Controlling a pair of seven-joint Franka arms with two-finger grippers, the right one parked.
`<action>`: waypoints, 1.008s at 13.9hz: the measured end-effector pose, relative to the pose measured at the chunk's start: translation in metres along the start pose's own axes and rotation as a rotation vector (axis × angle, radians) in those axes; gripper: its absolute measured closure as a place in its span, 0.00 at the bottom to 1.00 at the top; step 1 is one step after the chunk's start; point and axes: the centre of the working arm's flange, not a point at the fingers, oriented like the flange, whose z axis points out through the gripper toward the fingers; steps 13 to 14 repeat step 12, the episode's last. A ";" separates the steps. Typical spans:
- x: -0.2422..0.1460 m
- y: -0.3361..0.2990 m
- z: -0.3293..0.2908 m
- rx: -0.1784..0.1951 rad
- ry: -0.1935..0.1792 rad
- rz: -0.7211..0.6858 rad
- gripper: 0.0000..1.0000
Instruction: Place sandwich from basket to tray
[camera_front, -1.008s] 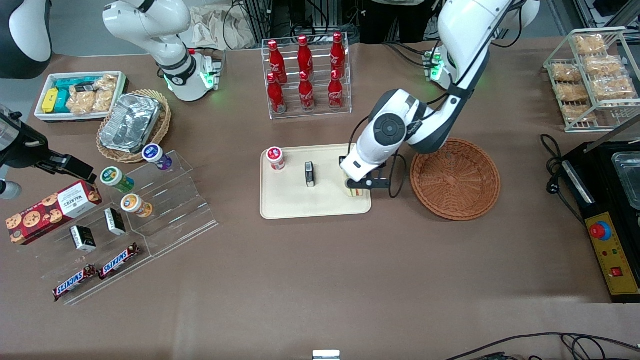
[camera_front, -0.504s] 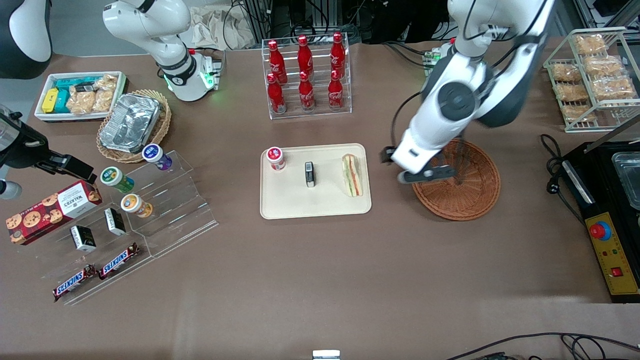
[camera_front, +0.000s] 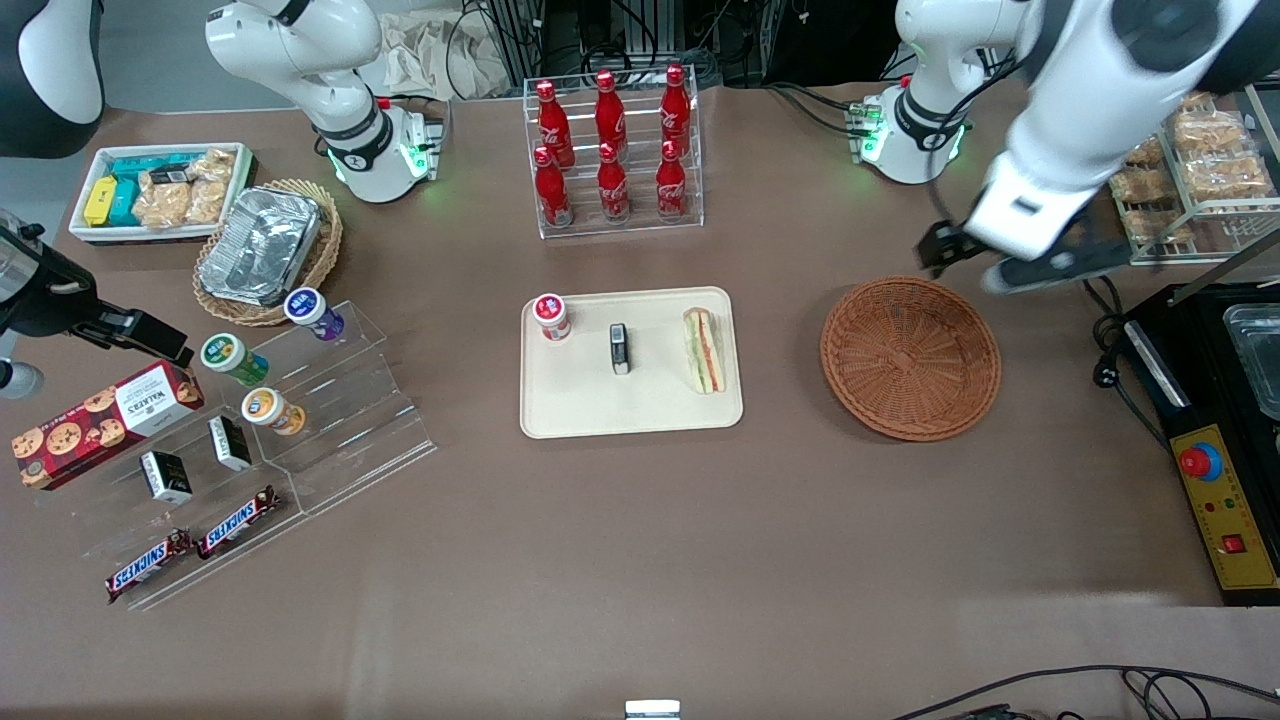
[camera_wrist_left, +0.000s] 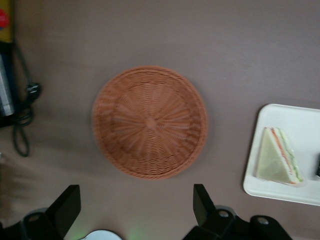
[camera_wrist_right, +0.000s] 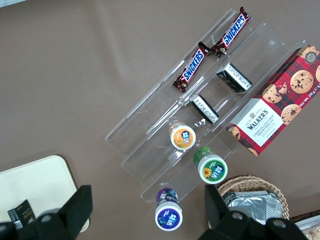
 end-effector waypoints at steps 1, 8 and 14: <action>-0.001 -0.016 -0.009 0.004 0.007 -0.030 0.00; 0.020 -0.097 -0.043 -0.002 0.041 0.190 0.00; 0.024 -0.112 -0.050 -0.004 0.049 0.337 0.00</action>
